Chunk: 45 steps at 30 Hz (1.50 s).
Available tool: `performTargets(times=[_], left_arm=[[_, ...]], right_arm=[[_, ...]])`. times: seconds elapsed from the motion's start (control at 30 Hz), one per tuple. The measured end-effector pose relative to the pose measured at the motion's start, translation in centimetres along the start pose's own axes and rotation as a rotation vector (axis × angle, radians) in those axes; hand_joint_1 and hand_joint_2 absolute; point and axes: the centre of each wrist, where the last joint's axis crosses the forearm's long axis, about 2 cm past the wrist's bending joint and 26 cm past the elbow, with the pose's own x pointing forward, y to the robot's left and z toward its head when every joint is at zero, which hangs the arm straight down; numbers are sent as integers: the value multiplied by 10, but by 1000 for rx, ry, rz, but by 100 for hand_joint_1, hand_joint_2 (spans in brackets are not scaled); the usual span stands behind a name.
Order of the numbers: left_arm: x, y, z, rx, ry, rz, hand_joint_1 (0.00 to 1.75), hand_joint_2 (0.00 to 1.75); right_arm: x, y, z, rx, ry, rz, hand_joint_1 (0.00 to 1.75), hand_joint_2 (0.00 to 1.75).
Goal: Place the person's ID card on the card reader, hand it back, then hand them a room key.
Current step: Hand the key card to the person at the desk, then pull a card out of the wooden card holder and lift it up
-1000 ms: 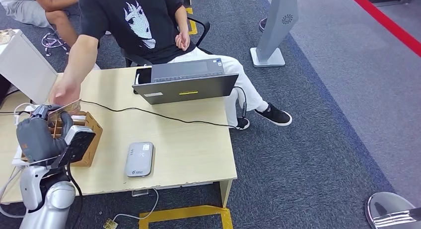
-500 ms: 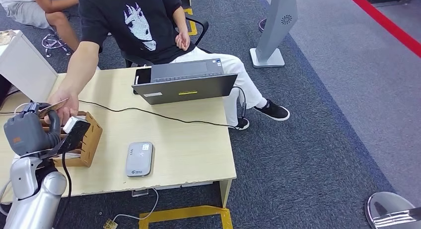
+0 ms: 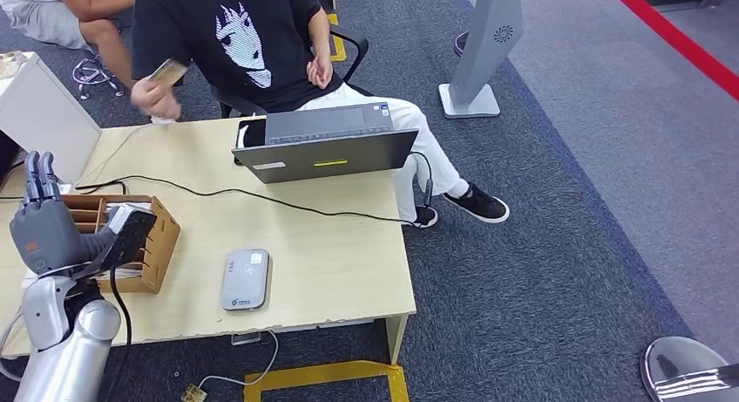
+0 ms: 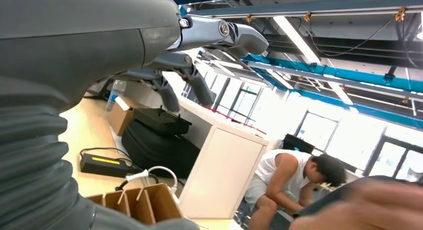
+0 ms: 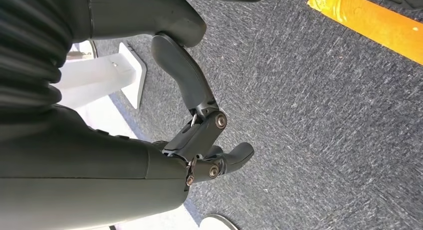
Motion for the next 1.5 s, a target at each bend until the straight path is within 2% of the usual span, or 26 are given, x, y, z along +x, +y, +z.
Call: performTargets(times=[0.17, 0.37, 0.47, 0.57, 0.67, 0.77, 0.93, 1.13, 1.2, 1.3, 1.5], left_arm=[[16, 5, -4, 34, -31, 56, 0, 175], [47, 17, -11, 89, -143, 105, 0, 175], [63, 23, -12, 117, -217, 99, 0, 175], [84, 28, -9, 150, -337, 29, 0, 175], [107, 32, 0, 176, -439, -23, 0, 175], [126, 33, 12, 161, -484, 9, 0, 175], [144, 33, 38, 78, -525, 81, 0, 175], [149, 35, 48, 63, -554, 103, 0, 175], [150, 35, 50, 30, -544, 116, 0, 175], [149, 32, 58, -92, -497, 123, 0, 175], [140, 30, 96, -235, -431, 116, 0, 175]], right_arm=[[0, 0, 0, 0, 1, -2, 0, 175], [0, 0, 0, 1, 3, -5, 0, 175], [0, 0, 0, 1, 3, -7, 0, 175], [0, 0, 0, 1, 4, -7, 0, 175], [1, -1, 0, 0, 5, -8, 0, 175], [1, -1, 0, 2, 9, -19, 0, 175], [-1, 0, 0, 4, 15, -38, 0, 175], [-3, 0, -1, 5, 18, -39, 0, 175], [-4, 0, -1, 6, 20, -44, 0, 175], [-6, 1, -1, 9, 24, -67, 0, 175], [-18, 7, 0, 16, 46, -117, 0, 175]])
